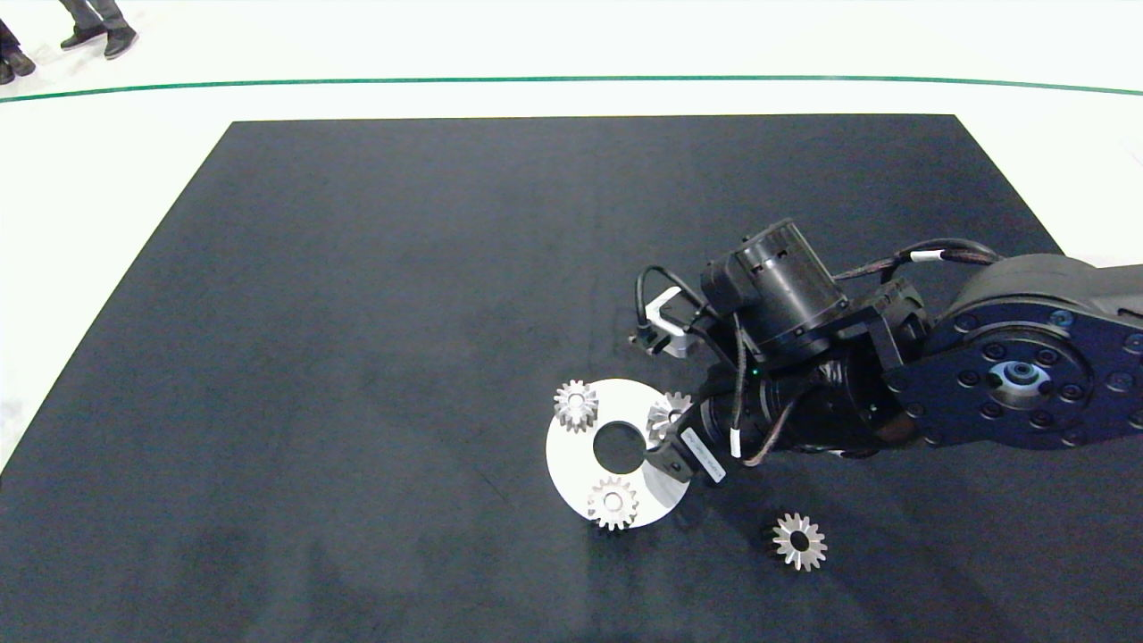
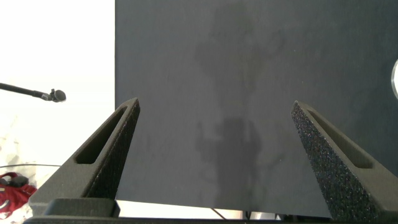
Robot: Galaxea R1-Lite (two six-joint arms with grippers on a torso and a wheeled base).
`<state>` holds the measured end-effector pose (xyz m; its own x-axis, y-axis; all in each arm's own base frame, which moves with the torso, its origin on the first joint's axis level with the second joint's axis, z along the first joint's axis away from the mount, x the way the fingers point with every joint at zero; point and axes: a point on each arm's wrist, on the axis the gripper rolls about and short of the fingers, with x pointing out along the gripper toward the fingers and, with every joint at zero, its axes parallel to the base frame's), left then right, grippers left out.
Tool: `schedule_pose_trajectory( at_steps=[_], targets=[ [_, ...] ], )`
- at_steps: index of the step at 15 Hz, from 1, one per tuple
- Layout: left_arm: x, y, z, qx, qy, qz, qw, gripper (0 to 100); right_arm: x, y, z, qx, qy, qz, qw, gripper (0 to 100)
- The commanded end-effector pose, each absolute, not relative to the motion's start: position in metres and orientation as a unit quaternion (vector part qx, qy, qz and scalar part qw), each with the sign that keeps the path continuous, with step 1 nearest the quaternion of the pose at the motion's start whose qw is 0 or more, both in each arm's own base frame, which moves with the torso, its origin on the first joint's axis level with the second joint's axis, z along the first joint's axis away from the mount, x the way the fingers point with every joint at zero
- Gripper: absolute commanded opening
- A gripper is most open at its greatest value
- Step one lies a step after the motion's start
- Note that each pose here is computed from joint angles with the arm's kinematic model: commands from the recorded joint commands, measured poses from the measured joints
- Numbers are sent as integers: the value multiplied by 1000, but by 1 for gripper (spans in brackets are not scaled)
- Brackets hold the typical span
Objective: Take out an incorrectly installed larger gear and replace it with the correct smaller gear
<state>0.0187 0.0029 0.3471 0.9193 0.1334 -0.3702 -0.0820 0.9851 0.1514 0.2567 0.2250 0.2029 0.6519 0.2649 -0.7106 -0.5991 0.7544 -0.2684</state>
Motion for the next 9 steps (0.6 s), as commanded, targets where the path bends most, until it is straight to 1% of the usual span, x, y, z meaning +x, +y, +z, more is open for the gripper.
schedule_pose_trajectory(
  at_steps=[1, 9],
  targets=[
    [15, 3, 347, 66, 191, 56, 978, 100, 262, 230, 197, -248, 332, 248, 875, 86],
    [10, 2, 347, 72, 184, 55, 979, 100, 258, 236, 196, -256, 324, 259, 873, 70]
  ],
)
